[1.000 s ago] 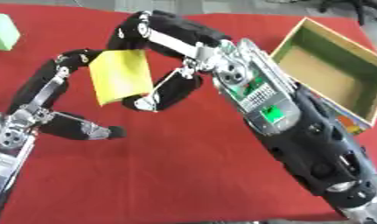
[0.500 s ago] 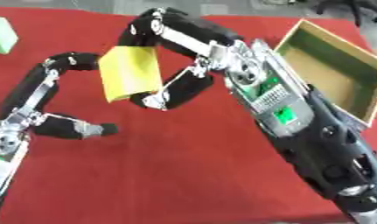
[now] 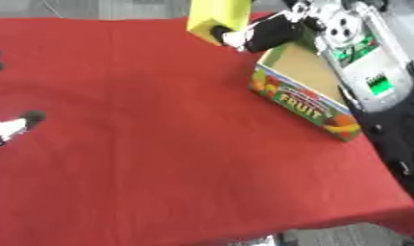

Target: Pick up the objects with one hand, pass them to the other hand, and then place them into the box on the other side of the table.

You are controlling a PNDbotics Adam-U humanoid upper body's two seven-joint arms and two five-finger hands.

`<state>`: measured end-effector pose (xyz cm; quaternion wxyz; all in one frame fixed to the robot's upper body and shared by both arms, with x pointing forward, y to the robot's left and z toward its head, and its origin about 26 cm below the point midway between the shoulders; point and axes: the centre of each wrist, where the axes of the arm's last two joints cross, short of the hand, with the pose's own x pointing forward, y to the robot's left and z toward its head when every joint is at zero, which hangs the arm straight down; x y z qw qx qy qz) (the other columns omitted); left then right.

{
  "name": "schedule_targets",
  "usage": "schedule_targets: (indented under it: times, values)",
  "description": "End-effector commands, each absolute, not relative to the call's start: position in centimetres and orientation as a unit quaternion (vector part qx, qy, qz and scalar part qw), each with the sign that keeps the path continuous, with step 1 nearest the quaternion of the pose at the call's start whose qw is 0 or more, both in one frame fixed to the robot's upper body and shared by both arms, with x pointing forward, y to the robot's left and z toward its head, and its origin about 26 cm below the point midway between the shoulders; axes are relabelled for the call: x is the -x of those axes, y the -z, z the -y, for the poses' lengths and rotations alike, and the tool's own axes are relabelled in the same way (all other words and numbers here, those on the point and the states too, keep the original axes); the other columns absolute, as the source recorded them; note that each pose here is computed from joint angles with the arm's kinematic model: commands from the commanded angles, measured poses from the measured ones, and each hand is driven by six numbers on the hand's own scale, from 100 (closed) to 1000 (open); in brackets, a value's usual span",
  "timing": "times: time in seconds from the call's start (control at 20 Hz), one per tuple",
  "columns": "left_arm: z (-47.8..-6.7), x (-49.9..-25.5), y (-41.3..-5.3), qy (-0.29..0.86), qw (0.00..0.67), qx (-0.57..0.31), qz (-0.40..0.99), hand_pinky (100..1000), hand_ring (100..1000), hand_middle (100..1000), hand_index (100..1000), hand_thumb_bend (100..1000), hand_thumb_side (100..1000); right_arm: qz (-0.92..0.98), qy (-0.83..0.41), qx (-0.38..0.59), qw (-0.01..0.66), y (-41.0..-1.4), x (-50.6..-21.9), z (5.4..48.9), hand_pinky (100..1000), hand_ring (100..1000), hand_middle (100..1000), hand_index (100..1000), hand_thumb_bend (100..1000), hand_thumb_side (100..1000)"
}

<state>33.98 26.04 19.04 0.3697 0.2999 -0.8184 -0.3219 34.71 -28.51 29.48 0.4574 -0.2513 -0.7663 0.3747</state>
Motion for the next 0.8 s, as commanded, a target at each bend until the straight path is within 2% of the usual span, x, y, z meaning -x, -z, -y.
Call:
schedule_targets:
  times: [0.05, 0.4, 0.8]
  values:
    - [-28.1, -33.1, -21.4, 0.3, 0.348, -0.328, 0.825, 787, 719, 671, 844, 703, 439, 0.753, -0.339, 0.301, 0.478, -30.5, -35.6, 32.2, 733, 703, 483, 591, 345, 100]
    - [-30.7, -31.2, -23.0, 0.257, 0.342, -0.361, 0.829, 786, 719, 672, 844, 694, 435, 0.708, -0.307, 0.368, 0.518, -29.6, -37.5, 37.3, 733, 701, 487, 590, 387, 100]
    - [-32.0, -30.6, -23.6, 0.207, 0.351, -0.374, 0.833, 786, 716, 668, 844, 681, 438, 0.649, -0.291, 0.432, 0.555, -26.8, -38.6, 41.9, 734, 704, 496, 594, 417, 100]
